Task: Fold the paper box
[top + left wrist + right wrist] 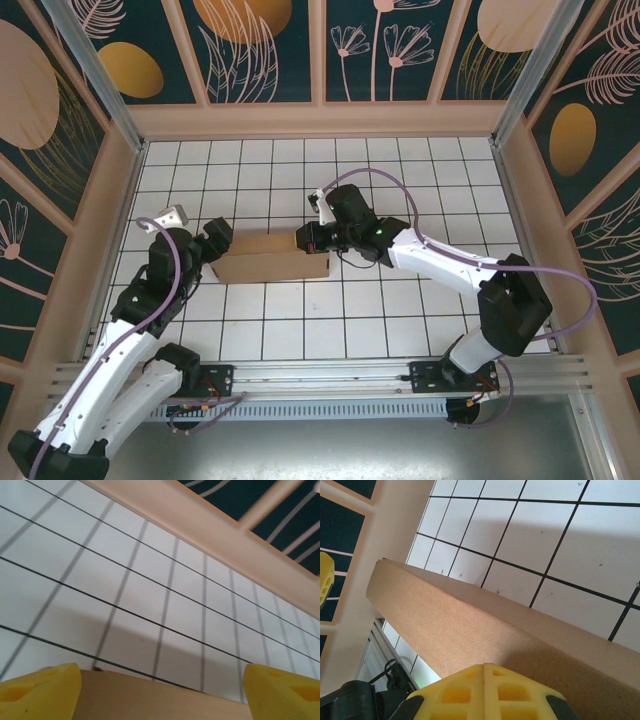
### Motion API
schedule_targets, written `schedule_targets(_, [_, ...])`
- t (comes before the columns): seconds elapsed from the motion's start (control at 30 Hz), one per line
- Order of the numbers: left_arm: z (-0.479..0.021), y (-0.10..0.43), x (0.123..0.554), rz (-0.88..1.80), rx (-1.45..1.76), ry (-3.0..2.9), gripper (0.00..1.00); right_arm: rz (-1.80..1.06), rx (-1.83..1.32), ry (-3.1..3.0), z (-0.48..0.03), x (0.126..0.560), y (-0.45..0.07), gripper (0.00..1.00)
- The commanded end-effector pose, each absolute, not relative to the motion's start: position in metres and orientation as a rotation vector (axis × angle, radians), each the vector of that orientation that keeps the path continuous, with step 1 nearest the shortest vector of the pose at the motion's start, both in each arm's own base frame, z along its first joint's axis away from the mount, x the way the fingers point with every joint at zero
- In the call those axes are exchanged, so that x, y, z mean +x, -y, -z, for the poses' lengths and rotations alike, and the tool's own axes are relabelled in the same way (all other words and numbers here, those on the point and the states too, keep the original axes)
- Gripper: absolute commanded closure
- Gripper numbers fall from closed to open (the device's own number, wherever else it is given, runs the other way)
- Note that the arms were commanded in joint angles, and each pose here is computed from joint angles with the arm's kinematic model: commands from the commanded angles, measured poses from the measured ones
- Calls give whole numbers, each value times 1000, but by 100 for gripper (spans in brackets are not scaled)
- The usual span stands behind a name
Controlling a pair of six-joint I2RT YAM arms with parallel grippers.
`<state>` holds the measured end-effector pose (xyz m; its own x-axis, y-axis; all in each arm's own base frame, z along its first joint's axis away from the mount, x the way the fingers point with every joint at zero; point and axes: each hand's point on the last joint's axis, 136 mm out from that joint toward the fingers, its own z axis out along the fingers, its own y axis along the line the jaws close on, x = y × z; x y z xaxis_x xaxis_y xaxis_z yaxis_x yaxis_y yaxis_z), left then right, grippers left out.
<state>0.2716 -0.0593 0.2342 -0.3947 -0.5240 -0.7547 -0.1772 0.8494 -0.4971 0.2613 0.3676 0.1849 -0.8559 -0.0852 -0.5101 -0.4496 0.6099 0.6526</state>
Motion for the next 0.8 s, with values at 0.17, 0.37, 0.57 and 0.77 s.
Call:
schedule_targets(0.17, [-208, 52, 281, 403, -557, -1987, 16, -1017, -403, -2510, -150, 253, -345, 100])
schedule_targets(0.37, [-184, 65, 283, 499, -561, -2018, 15, -1026, -403, -2510, -149, 251, -344, 100])
schedule_targets(0.57, [-176, 94, 284, 726, -498, -1998, 14, -1020, -404, -2516, -147, 249, -343, 100])
schedule_targets(0.77, [-182, 128, 279, 1022, -429, -1933, 16, -998, -404, -2514, -148, 252, -340, 100])
